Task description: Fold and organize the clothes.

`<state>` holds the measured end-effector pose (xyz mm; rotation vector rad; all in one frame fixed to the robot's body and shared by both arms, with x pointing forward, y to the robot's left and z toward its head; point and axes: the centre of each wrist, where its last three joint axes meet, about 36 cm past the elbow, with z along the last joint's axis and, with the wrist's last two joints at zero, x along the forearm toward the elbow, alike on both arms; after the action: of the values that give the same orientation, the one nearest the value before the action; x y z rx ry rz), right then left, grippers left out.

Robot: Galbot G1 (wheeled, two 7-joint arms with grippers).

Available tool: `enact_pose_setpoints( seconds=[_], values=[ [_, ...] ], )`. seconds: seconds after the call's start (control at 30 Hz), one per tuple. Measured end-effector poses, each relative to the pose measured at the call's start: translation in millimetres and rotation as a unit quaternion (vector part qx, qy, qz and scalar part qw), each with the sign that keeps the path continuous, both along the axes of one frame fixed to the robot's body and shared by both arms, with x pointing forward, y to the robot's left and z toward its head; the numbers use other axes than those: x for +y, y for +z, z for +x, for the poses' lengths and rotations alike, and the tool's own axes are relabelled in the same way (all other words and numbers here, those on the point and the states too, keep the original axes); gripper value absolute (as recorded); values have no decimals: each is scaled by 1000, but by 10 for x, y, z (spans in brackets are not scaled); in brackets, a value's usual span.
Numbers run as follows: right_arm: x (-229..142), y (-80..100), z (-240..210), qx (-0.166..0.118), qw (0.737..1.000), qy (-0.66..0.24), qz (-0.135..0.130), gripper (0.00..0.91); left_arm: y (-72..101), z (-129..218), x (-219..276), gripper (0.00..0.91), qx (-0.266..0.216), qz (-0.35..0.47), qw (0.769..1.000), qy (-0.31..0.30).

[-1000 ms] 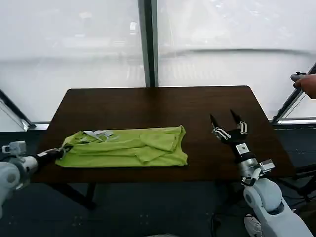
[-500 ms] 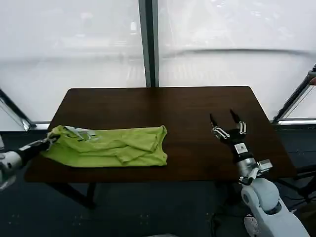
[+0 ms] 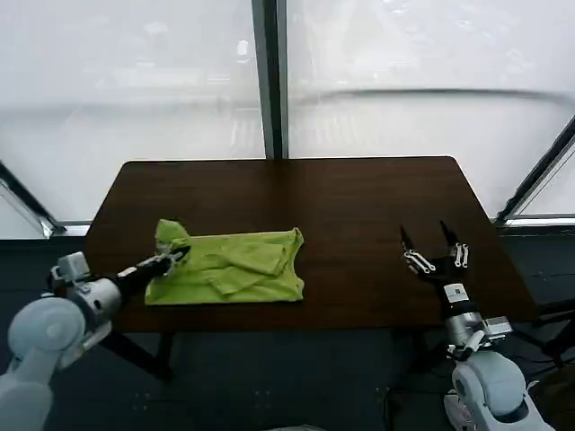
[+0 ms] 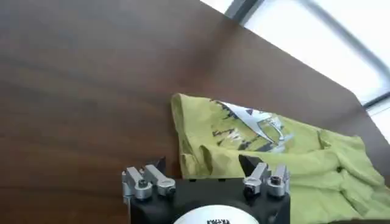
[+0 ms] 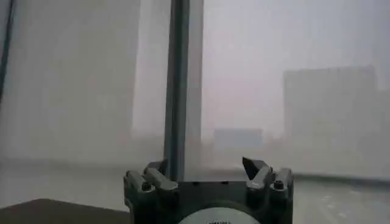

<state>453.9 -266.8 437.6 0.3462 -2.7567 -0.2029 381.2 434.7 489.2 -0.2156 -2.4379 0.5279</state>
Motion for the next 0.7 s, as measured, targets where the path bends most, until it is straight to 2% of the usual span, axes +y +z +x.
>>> enact_pose_setpoints(
  seconds=[0.1, 0.17, 0.27, 0.33, 0.4, 0.5, 0.7],
  values=[
    [-57, -18, -128, -70, 997, 9, -15, 878, 16, 66, 246, 878, 18, -28, 999, -24],
    [-142, -102, -240, -133, 990, 20, -30, 878, 18, 111, 380, 878, 30, -31, 999, -31],
    [-287, -158, -437, -227, 973, 41, -28, 878, -65, 120, 534, 878, 53, -19, 998, -41],
    [-373, -160, -567, -267, 962, 52, -25, 878, -118, 94, 575, 878, 65, -17, 997, -42],
    [-431, -142, -693, -289, 956, 55, -17, 878, -163, 59, 590, 878, 75, -17, 996, -41],
    [-505, -116, -865, -306, 951, 47, -16, 878, -210, -8, 587, 878, 84, -23, 995, -43],
    [-652, -173, -1091, -303, 952, 29, -25, 878, -287, -125, 469, 878, 93, -36, 994, -53]
  ],
)
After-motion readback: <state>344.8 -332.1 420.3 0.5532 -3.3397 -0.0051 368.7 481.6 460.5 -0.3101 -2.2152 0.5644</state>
